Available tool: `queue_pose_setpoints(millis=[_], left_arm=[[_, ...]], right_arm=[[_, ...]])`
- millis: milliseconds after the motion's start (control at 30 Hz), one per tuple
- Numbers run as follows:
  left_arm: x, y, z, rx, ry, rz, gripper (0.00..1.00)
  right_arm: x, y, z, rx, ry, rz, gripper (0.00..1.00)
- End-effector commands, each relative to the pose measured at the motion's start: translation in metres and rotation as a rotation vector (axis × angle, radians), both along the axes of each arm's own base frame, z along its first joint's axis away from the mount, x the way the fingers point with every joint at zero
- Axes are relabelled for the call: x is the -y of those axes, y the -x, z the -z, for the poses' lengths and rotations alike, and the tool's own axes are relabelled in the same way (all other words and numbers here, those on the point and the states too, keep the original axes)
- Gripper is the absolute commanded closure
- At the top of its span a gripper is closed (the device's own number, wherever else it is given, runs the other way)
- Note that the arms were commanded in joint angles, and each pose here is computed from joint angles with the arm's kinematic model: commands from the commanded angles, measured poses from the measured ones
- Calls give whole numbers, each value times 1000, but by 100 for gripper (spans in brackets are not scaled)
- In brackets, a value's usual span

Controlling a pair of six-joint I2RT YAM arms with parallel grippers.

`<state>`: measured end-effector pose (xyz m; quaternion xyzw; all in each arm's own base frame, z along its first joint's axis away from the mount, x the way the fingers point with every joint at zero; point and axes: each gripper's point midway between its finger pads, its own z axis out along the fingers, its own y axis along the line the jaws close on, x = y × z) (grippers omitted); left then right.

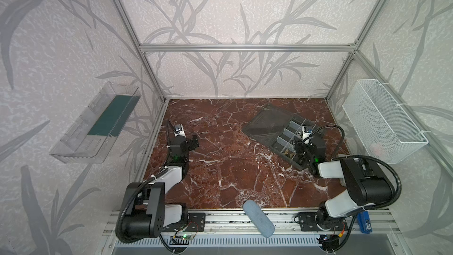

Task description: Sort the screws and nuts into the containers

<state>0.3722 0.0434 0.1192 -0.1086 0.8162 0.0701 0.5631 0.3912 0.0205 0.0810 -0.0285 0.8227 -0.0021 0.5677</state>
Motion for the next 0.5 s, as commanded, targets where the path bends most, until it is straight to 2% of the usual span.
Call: queue_pose_setpoints(millis=[0, 67, 200, 300, 467], left_arm=[[-8, -3, -10, 105, -43, -30, 0], [-6, -4, 2, 110, -43, -14, 1], [-4, -11, 16, 131, -59, 2, 1], [-10, -12, 22, 50, -39, -44, 1], [-11, -16, 23, 52, -48, -46, 1]], right_arm=[[0, -4, -14, 68, 5, 1, 33], [-1, -4, -13, 67, 5, 1, 0], [0, -4, -14, 69, 5, 2, 1], [-1, -4, -13, 69, 5, 2, 1], [0, -4, -13, 69, 4, 3, 1]])
